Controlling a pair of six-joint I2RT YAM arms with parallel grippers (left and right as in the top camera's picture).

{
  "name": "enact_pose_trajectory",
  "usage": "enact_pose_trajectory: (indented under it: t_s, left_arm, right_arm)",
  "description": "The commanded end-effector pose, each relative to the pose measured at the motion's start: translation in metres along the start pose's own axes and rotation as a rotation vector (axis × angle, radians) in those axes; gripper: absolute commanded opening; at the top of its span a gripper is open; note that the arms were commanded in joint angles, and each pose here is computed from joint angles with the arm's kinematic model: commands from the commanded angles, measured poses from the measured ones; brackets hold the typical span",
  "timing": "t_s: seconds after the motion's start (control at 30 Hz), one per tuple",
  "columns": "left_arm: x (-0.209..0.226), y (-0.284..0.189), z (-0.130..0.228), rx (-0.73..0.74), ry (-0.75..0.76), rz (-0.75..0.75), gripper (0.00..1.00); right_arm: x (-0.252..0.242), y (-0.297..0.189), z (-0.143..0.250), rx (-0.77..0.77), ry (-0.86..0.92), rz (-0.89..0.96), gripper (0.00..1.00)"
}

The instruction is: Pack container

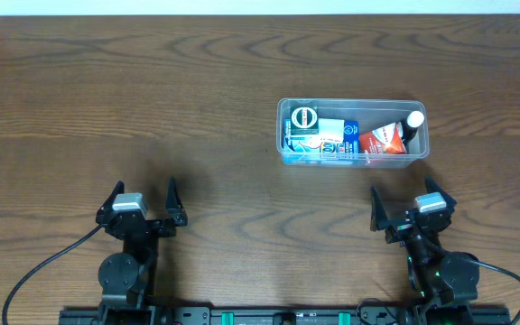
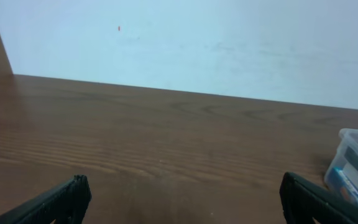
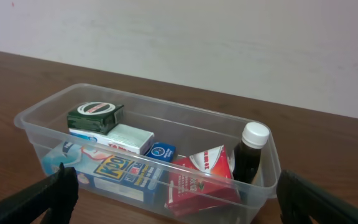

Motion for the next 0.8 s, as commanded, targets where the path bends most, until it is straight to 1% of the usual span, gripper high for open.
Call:
enact_pose_trajectory:
  t_s: [0.0, 0.13, 0.77]
  left_arm:
    - [0.004, 0.002, 0.011, 0.018, 0.016, -0.003, 0.98]
    - [0.004, 0.003, 0.026, 0.088, 0.013, 0.026, 0.98]
    - [0.005, 0.003, 0.026, 0.086, 0.014, 0.023, 0.98]
  right_arm:
    - [-0.001, 0.000, 0.001, 0.000, -0.016, 0.011, 0.99]
    - [-0.001, 0.000, 0.001, 0.000, -0.016, 0.011, 0.99]
    - [-0.001, 0.000, 0.001, 0.000, -0.016, 0.011, 0.99]
Point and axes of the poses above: each gripper's point midway between its finger pads, its own y axis out along the fingers, its own x axis along the line the jaws close on, z = x × y, the point moved 5 cm from there along -y, back along the fingers, and after that the axes turned 5 degrees about -y, right-handed, at the moved point
